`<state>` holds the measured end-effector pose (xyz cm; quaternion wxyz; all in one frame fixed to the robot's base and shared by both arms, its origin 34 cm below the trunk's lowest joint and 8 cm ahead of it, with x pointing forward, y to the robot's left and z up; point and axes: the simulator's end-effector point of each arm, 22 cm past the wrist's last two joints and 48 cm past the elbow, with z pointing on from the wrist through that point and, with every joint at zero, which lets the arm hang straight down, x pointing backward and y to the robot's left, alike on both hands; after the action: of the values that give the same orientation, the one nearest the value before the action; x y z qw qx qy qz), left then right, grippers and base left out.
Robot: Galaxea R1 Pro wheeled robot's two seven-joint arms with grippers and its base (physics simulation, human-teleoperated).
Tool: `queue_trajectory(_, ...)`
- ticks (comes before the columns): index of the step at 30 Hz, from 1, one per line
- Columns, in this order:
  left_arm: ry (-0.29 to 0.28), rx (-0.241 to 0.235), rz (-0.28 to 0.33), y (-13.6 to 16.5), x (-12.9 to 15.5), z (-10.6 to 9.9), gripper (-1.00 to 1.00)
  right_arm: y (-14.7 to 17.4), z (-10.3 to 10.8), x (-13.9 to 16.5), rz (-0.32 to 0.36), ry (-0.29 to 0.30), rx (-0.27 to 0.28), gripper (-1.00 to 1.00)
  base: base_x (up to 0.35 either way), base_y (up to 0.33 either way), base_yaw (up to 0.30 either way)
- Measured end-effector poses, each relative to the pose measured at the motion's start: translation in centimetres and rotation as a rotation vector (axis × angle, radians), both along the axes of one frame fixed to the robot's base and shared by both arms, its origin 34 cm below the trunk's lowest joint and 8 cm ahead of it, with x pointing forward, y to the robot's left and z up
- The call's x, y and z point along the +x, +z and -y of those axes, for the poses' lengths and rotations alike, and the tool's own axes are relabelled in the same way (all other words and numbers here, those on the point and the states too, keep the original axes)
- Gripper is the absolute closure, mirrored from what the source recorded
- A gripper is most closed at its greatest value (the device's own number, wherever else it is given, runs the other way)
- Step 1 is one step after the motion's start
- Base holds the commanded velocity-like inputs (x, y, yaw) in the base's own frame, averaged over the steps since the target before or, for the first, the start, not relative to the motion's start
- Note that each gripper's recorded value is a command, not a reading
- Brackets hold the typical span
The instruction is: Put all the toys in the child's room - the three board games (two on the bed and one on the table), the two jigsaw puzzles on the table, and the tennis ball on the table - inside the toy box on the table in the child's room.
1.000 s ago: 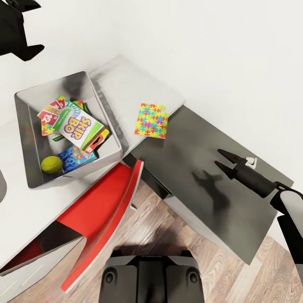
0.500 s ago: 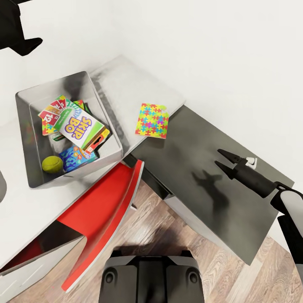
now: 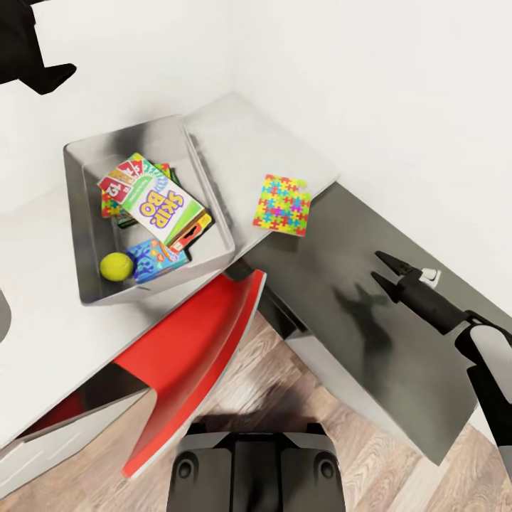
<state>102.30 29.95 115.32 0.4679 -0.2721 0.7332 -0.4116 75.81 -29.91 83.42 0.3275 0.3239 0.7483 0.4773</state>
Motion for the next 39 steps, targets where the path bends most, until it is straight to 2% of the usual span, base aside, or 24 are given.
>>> queue_trajectory(10,0.002,-0.006,-0.011,-0.4,0.1,-0.1,-1.00,-1.2,1.6,0.2,-0.006,-0.060,-0.026,-1.00,0.000,0.000,0.286)
queue_trajectory(15,0.006,-0.010,-0.026,-1.0,0.3,-0.3,-1.00,-1.3,3.0,0.8,0.018,-0.110,-0.072,-1.00,0.000,0.000,0.194)
queue_trajectory(23,-0.009,0.005,-0.043,-1.8,0.3,0.5,-1.00,-1.5,4.2,1.2,0.044,-0.144,-0.146,-1.00,0.000,0.000,0.061)
queue_trajectory(39,-0.018,0.014,-0.050,-2.2,0.3,0.9,-1.00,-1.2,5.3,1.7,0.071,-0.184,-0.186,-1.00,0.000,0.000,0.008)
